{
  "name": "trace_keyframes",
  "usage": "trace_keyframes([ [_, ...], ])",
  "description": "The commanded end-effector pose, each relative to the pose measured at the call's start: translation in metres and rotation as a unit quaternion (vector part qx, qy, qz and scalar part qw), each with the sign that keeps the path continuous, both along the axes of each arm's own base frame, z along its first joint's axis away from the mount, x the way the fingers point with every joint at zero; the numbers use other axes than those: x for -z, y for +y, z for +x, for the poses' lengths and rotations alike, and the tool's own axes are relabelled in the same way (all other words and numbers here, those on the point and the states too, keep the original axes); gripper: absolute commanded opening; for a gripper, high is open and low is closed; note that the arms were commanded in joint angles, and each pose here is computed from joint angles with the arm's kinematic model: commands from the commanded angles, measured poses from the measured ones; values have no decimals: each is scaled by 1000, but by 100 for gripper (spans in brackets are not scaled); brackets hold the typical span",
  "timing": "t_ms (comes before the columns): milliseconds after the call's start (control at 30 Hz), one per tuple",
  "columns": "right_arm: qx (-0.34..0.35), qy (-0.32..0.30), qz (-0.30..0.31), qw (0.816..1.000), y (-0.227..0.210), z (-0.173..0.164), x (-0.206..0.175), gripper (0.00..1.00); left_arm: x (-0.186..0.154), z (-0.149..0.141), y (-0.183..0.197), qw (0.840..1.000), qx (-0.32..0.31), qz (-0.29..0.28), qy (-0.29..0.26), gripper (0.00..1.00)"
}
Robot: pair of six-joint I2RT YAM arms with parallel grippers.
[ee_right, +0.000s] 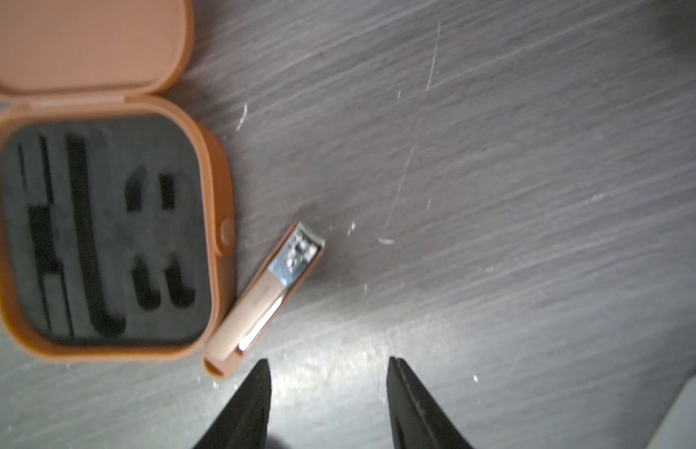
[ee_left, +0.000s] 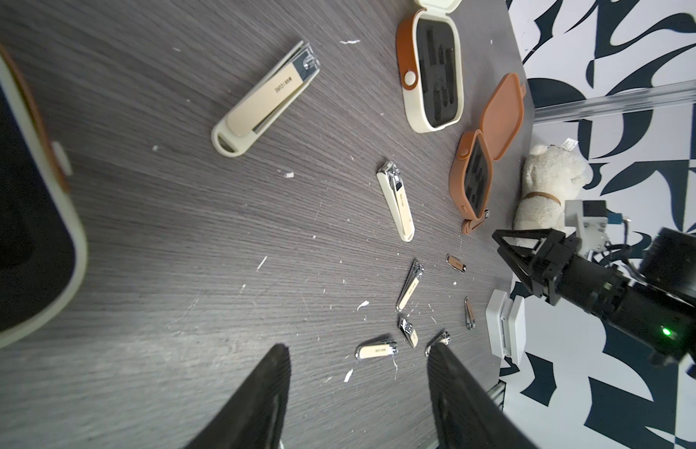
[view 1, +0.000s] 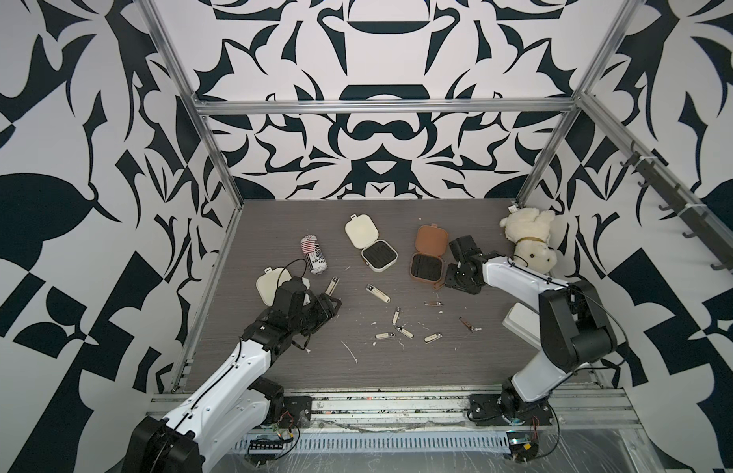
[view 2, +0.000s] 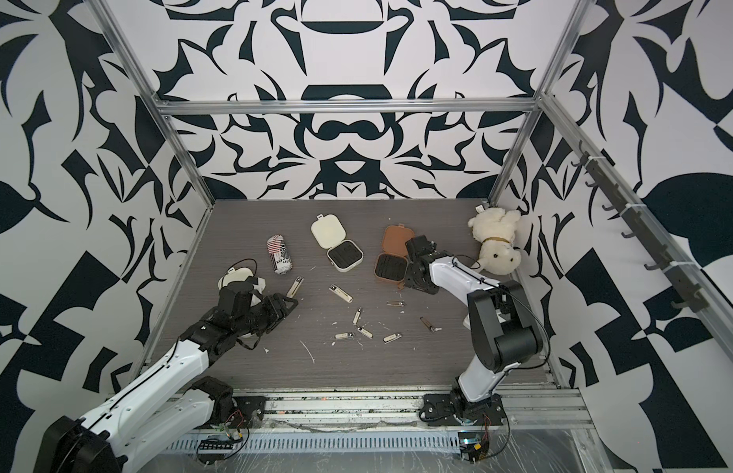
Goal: Organize nail clipper sets
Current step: Pick up the storage box at the center of the board.
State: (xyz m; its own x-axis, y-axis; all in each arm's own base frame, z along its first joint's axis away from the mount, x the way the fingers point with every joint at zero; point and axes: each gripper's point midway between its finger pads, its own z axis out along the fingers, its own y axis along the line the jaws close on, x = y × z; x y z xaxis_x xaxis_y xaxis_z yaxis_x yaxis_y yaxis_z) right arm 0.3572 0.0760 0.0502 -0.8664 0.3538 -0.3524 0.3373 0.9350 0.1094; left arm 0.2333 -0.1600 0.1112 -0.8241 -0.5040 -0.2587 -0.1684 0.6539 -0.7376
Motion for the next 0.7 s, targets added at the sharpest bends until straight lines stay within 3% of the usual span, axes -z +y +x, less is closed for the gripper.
trace_keyframes([
  [0, 2, -39, 40, 998, 5, 33, -24, 51, 0, -2, 1, 1000, -1, 1, -5, 61],
  [167, -24, -50, 47, 997, 14, 60, -35, 47, 3, -3, 3, 1000, -5, 5, 1, 61],
  [367, -45, -29, 57, 997, 25, 80, -26, 33, 7, -3, 5, 1000, -10, 10, 7, 61],
  [667, -56, 1, 47, 997, 24, 75, -3, 22, 12, 0, 4, 1000, -14, 13, 18, 61],
])
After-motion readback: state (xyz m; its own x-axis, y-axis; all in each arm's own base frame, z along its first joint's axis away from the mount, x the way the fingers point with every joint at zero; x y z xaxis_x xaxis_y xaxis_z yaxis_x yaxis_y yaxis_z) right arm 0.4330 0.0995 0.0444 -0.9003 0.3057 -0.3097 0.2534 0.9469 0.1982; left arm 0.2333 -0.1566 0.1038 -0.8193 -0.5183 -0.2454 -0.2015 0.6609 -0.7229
